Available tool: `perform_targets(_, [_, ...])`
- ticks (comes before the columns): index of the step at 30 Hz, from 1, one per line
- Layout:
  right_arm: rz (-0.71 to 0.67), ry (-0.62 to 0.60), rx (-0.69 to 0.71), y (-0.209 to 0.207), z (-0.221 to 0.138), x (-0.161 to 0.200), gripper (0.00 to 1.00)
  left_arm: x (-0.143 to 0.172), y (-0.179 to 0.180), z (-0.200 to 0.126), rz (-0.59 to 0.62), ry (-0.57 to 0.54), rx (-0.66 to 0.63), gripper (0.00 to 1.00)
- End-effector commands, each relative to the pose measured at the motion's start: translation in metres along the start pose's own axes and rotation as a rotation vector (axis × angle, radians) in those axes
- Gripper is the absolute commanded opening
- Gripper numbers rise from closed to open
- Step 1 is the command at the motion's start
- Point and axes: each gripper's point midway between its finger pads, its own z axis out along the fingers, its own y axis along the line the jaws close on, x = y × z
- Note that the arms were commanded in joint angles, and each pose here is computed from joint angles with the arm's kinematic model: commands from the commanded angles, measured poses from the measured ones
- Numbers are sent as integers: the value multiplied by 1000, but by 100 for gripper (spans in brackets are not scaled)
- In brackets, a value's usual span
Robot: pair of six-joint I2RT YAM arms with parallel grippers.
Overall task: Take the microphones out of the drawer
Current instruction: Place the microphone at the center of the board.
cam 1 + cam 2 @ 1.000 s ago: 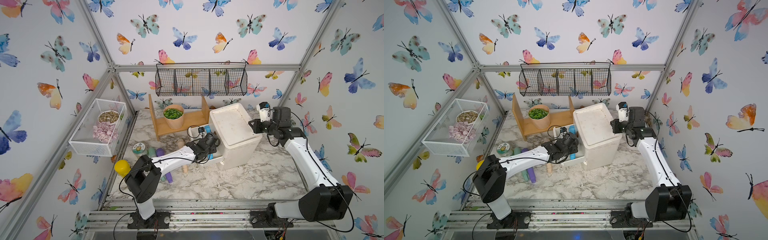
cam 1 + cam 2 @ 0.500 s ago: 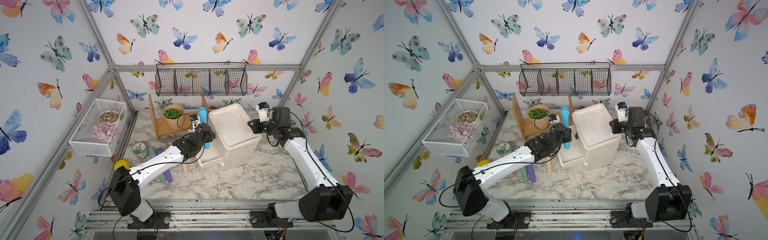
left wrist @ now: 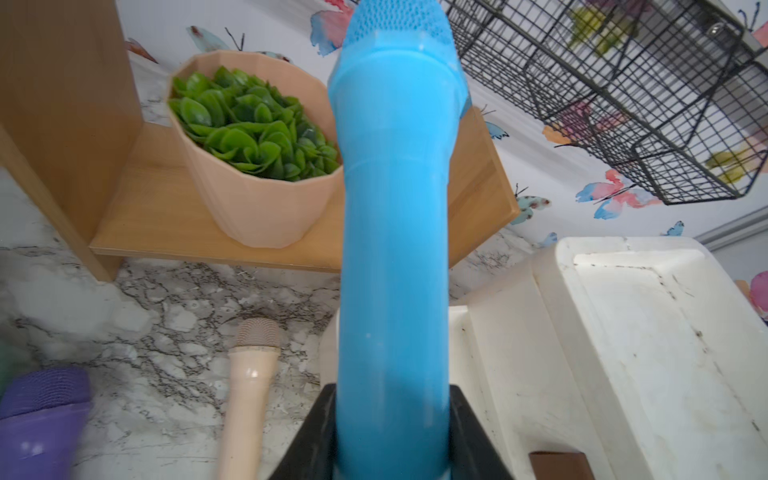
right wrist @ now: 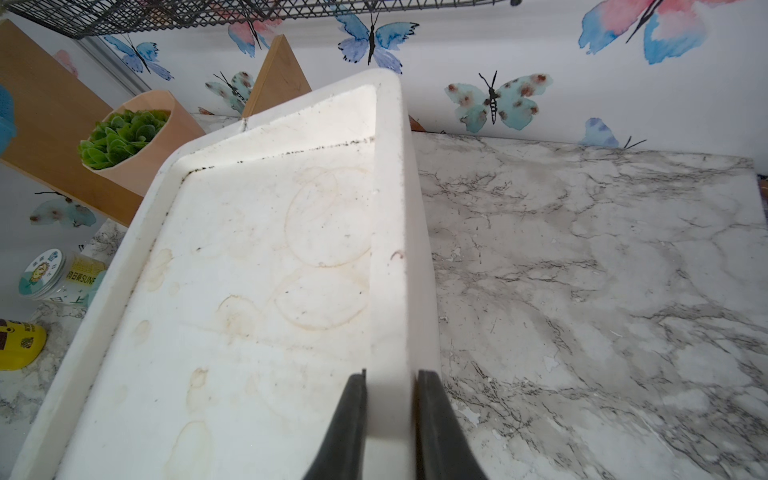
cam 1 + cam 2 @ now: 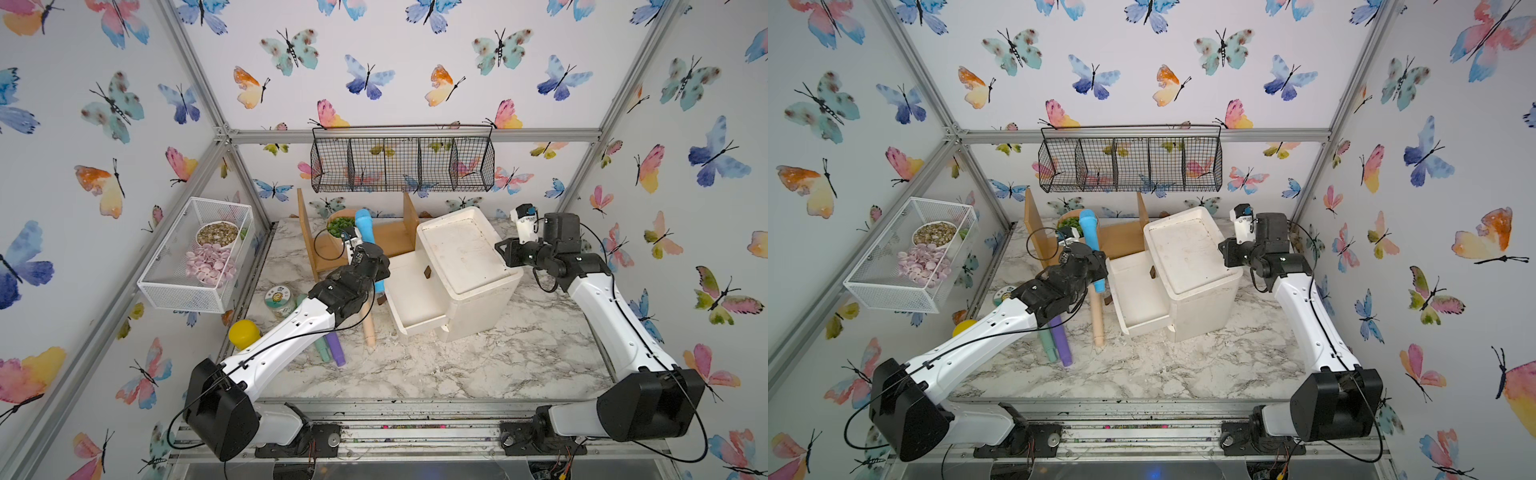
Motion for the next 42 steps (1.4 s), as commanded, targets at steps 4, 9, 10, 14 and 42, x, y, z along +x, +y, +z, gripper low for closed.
perform_targets(4, [69,26,-10,-2,3,-3,9,14,55,2,23,62,-87,27])
perform_targets(9, [62,17,3,-3,-1,-10,9,36,92,8,20,113,-156,27])
perform_targets(10, [61,14,4,-3,-1,-11,9,40,98,9,20,117,-167,27])
perform_targets(14, [64,15,3,-3,-2,-11,9,58,120,17,33,153,-208,27])
perform_targets(42, [77,38,-7,-1,-1,0,9,175,182,59,14,479,-324,33])
